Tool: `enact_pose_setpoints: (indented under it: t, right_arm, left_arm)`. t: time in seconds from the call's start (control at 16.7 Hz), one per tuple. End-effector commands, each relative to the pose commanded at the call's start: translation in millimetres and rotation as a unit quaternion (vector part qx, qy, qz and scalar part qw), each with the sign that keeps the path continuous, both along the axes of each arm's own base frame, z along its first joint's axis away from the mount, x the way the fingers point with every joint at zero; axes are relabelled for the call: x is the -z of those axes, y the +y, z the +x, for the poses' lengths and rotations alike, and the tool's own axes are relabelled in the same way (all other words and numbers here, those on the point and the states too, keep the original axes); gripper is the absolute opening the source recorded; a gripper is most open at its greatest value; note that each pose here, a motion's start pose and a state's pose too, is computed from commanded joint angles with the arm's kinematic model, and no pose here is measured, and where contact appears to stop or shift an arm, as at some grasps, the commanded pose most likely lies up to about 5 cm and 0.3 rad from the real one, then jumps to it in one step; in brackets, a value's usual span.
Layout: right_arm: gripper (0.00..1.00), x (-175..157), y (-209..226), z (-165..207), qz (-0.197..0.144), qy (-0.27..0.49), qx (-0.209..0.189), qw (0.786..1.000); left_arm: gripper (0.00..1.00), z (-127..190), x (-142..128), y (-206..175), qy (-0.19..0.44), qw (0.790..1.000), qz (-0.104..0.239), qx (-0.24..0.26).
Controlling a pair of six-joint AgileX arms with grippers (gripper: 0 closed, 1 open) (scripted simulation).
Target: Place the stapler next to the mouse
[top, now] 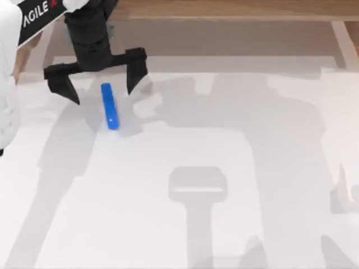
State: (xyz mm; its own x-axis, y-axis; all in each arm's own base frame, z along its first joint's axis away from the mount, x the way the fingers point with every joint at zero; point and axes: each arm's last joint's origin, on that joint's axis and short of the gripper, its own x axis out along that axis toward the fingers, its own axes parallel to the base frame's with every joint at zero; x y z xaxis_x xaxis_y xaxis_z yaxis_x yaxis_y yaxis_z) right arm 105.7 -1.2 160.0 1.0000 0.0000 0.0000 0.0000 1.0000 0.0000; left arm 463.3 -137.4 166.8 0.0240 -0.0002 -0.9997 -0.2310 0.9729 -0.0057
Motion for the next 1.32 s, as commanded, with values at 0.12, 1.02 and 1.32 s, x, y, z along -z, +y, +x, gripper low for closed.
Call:
enact_pose_setpoints:
  t: [0.12,1.02,1.32]
  right_arm:
    - [1.00,0,0,0,0.000,0.000,0.000,1.000]
    - [1.00,0,0,0,0.000,0.000,0.000,1.000]
    - [1.00,0,0,0,0.000,0.000,0.000,1.000]
  left_arm:
    - [1.00,5,8,-4,0.005,1.000,0.002,-0.003]
    - [1.00,7,59,-4,0.006,1.000,0.003,-0.004]
    - [0.85,7,59,-4,0.006,1.000,0.003,-0.004]
